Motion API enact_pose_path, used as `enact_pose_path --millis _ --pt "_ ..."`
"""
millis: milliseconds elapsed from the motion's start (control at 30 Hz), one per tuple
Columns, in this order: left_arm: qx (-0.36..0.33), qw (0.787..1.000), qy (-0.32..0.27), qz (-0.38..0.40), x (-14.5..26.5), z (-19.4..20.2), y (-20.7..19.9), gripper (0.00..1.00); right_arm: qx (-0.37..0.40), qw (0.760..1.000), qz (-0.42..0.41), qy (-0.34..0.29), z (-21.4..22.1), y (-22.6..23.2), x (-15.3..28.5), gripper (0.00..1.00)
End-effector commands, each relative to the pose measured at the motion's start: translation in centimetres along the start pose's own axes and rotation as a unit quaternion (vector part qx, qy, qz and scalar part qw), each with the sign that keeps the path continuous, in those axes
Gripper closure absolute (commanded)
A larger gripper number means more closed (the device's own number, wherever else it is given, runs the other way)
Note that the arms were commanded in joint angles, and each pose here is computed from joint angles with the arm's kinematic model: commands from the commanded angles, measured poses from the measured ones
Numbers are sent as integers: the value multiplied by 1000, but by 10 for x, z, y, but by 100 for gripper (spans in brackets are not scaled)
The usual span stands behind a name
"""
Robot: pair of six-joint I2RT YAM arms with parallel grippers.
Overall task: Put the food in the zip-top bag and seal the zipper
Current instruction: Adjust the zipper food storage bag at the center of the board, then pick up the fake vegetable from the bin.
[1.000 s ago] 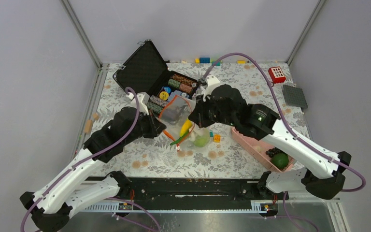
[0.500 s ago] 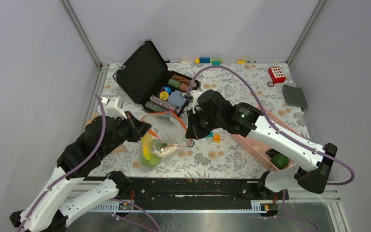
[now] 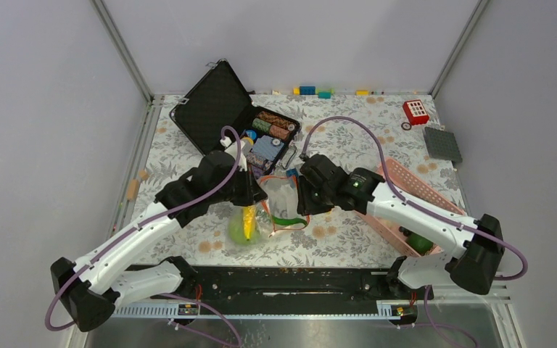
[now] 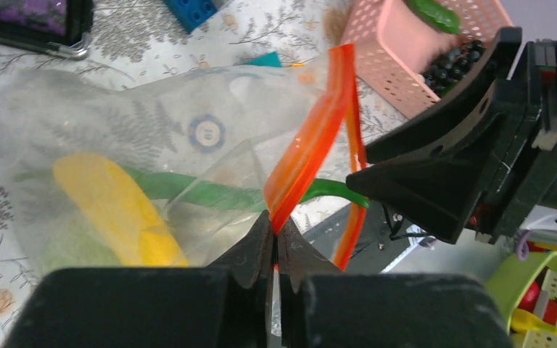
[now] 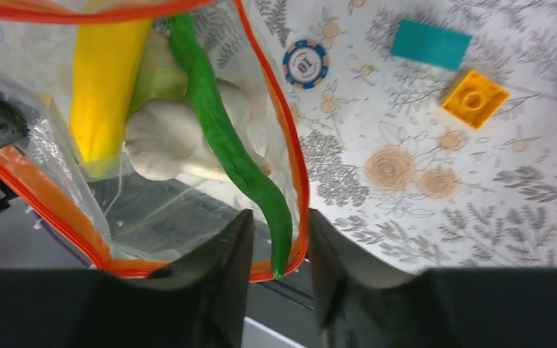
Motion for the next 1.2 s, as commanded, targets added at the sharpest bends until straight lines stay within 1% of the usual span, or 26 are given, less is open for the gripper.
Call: enact_pose_path --millis 0,100,233,300,333,367,400,467,567,633,700,733,800,867,900,933,1000,1067,1167 --pt "-28 995 -43 82 9 -14 -17 100 -10 997 18 -77 -11 -8 16 52" --pt "-39 993 -43 100 13 -12 -18 100 7 994 28 -105 -12 -15 24 40" --pt "-48 993 -43 100 13 -8 -15 100 31 988 13 -153 -12 -23 39 35" --pt "-50 992 -41 104 12 -7 -15 100 29 983 18 -181 -11 -30 48 28" --pt "-51 992 -40 109 11 -6 -16 100 17 979 30 -199 -10 -36 52 21" --pt "-52 991 -41 114 11 -7 -17 100 2 973 54 -224 -11 -44 57 9" --pt "-53 991 -41 118 11 -8 -18 100 -10 968 71 -242 -10 -53 61 2" --pt "-56 990 -41 126 10 -8 -20 100 -29 957 95 -272 -11 -71 72 0" --pt "-58 989 -39 134 8 -9 -21 100 -78 949 130 -278 -14 -103 76 0" --pt "-60 988 -36 138 7 -9 -22 100 -104 944 164 -266 -17 -126 74 0" --pt "-61 988 -34 138 5 -9 -22 100 -132 932 225 -252 -20 -151 75 0" --pt "-61 988 -34 137 5 -9 -21 100 -137 925 258 -242 -22 -165 73 0" --pt "-62 988 -33 136 4 -8 -21 100 -132 919 302 -216 -29 -188 69 0" --pt "-63 988 -33 137 2 -8 -20 100 -110 921 330 -175 -36 -209 59 0" --pt "-64 988 -32 137 1 -8 -20 100 -115 919 343 -155 -38 -220 54 0" --pt "-64 988 -32 137 0 -7 -20 100 -104 924 345 -129 -41 -227 47 0" --pt "-66 988 -30 138 -3 -7 -19 100 -65 931 347 -89 -49 -242 28 1" --pt "-68 989 -25 131 -4 -7 -18 100 -41 929 366 -44 -57 -252 14 3" --pt "-71 990 -25 122 -6 -5 -15 100 -4 929 369 -7 -66 -263 -5 7"
Point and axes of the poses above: each gripper's point midway between its finger pads, its own x axis back along the fingers, its own y axis along the line the jaws close on, z = x × y, the point moved 9 cm from there along x, back along the fingers, and after that the axes turned 4 degrees about -x, right-handed, at the moved point
